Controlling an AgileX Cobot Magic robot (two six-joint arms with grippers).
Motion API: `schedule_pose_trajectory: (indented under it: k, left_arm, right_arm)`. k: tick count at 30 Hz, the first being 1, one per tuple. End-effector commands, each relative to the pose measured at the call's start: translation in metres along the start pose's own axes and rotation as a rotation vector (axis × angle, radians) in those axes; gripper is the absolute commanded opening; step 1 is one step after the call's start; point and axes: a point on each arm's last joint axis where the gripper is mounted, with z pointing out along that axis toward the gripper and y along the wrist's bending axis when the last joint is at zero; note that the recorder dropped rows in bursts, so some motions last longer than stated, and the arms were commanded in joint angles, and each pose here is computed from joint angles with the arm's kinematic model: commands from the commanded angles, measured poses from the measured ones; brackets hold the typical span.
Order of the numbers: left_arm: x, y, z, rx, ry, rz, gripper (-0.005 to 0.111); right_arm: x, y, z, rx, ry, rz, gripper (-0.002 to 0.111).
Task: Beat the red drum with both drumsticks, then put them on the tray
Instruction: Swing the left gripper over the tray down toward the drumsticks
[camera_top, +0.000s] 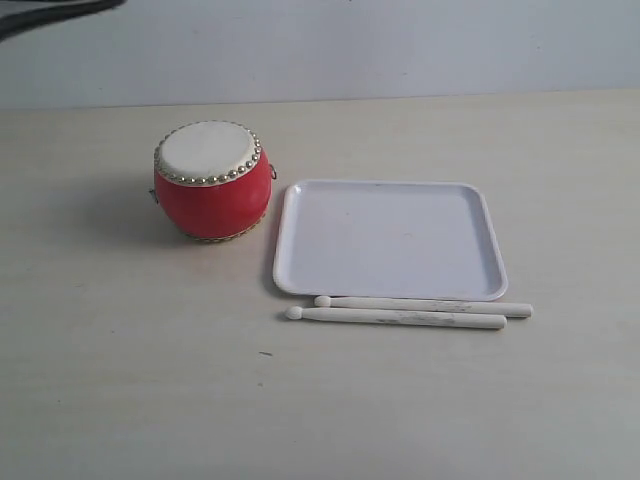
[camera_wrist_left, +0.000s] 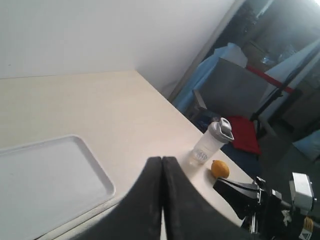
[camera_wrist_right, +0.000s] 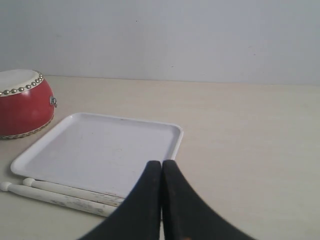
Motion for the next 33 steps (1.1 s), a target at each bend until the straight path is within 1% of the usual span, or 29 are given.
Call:
schedule_pose_trajectory:
  k: [1,4,6,8,11,18,20,22,27,29,30,33]
  left_arm:
    - [0.02,-0.015,0.029,0.022,0.018,0.086,0.0]
    - [0.03,-0.025,0.047,0.025,0.009,0.142,0.0]
    - [0.036,-0.03,0.056,0.022,0.0,0.231,0.0]
    - [0.042,-0.032,0.062,0.024,0.017,0.287,0.0]
    - [0.046,-0.032,0.066,0.028,0.038,0.294,0.0]
    - [0.045,-0.032,0.066,0.024,0.032,0.299,0.0]
    - [0.046,-0.032,0.066,0.029,0.039,0.317,0.0]
    - [0.049,-0.033,0.066,0.049,0.072,0.367,0.0]
    - [0.058,-0.037,0.064,0.109,0.187,0.441,0.0]
    - [0.058,-0.037,0.063,0.09,0.208,0.397,0.0]
    - [0.056,-0.036,0.064,0.062,0.209,0.335,0.0]
    - [0.051,-0.031,0.065,-0.018,0.197,0.208,0.0]
  right_arm:
    - [0.0,0.0,0.0,0.004,-0.012,0.001,0.0]
    - [0.0,0.0,0.0,0.004,-0.012,0.001,0.0]
    - [0.0,0.0,0.0,0.004,-0.012,0.001,0.0]
    - [0.0,0.0,0.0,0.004,-0.012,0.001,0.0]
    - [0.0,0.0,0.0,0.004,-0.012,0.001,0.0]
    - [0.0,0.0,0.0,0.004,-0.012,0.0,0.0]
    - [0.0,0.0,0.0,0.004,-0.012,0.001,0.0]
    - [0.0,0.0,0.0,0.004,-0.012,0.001,0.0]
    - [0.0,0.0,0.0,0.004,-0.012,0.001,0.0]
    - [0.0,0.0,0.0,0.004,-0.012,0.001,0.0]
    - [0.0,0.0,0.0,0.004,-0.012,0.001,0.0]
    - [0.0,0.0,0.0,0.004,-0.012,0.001,0.0]
